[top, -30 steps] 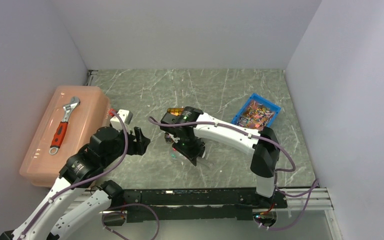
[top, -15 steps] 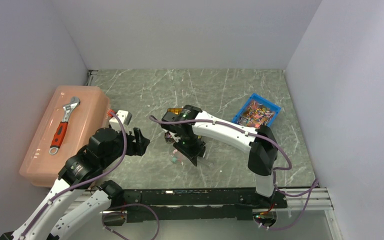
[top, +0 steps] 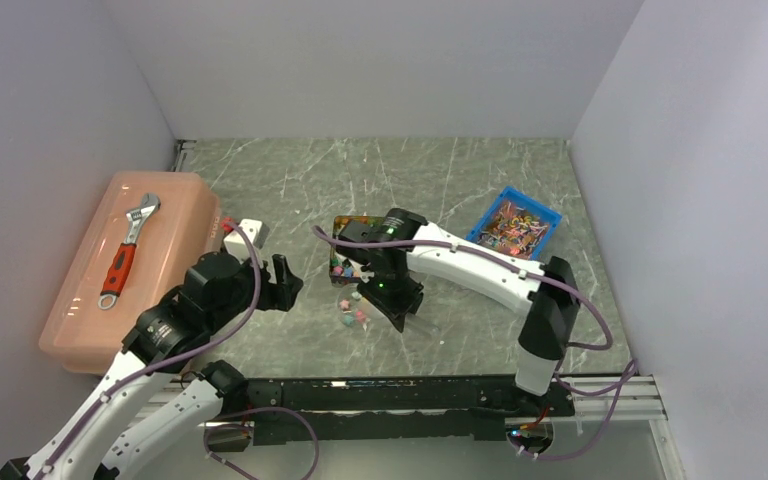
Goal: Pack the candies
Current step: Place the fake candies in the packing bottle, then scoop the fake candies from the storage box.
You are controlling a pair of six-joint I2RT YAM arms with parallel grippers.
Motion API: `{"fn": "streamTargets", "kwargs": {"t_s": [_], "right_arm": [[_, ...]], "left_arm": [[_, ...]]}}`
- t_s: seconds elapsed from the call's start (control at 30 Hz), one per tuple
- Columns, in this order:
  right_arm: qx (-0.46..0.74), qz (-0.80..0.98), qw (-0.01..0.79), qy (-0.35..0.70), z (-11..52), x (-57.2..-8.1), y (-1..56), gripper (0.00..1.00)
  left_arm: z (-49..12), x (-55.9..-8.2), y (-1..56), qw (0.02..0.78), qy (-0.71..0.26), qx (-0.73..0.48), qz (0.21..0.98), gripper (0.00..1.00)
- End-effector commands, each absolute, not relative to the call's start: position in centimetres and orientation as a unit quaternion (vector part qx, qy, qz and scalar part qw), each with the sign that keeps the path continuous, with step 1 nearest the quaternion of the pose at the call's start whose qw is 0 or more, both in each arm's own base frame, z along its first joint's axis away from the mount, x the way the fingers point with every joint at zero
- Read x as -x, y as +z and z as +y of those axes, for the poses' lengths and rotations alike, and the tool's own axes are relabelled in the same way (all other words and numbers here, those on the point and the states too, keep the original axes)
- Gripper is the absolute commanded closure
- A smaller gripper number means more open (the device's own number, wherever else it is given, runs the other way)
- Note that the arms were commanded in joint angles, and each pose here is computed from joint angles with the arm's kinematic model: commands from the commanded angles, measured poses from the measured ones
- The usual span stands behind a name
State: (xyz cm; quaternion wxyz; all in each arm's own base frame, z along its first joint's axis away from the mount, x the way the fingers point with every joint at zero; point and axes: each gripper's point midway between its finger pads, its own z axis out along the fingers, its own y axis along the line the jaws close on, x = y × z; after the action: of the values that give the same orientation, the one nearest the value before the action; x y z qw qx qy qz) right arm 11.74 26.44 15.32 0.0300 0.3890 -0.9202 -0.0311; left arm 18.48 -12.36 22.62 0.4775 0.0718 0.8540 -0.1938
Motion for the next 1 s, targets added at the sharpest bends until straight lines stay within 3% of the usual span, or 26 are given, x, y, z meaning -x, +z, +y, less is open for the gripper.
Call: {"fn": "streamTargets", "kwargs": {"t_s": [0.0,0.4,0.47,0.97], "right_arm": [[-0.376,-0.925,-0.019,-0.044,25.8,-12.4,17.1,1.00],[-0.366,-0.926,-0.095,0.004,24.2,-18.4,18.2,1.00],[-0.366,-0.925,-0.101,0.006,24.4,-19.3,18.3,1.00],[-0.365,-0.927,-0.087,0.009,27.0,-24.8,16.1,1.00]], "left_arm": [[-12.6,-18.9,22.5,0.478,-0.190,-0.075,0.855,0.20],[-12.3,-19.4,21.6,0.468,-0.169,-0.068,0.865,0.09],[-12.3,-19.5,21.5,0.466,-0.166,-0.068,0.867,0.01],[-12.0,-19.6,21.4,0.467,-0.160,-0.062,0.868,0.01]]}}
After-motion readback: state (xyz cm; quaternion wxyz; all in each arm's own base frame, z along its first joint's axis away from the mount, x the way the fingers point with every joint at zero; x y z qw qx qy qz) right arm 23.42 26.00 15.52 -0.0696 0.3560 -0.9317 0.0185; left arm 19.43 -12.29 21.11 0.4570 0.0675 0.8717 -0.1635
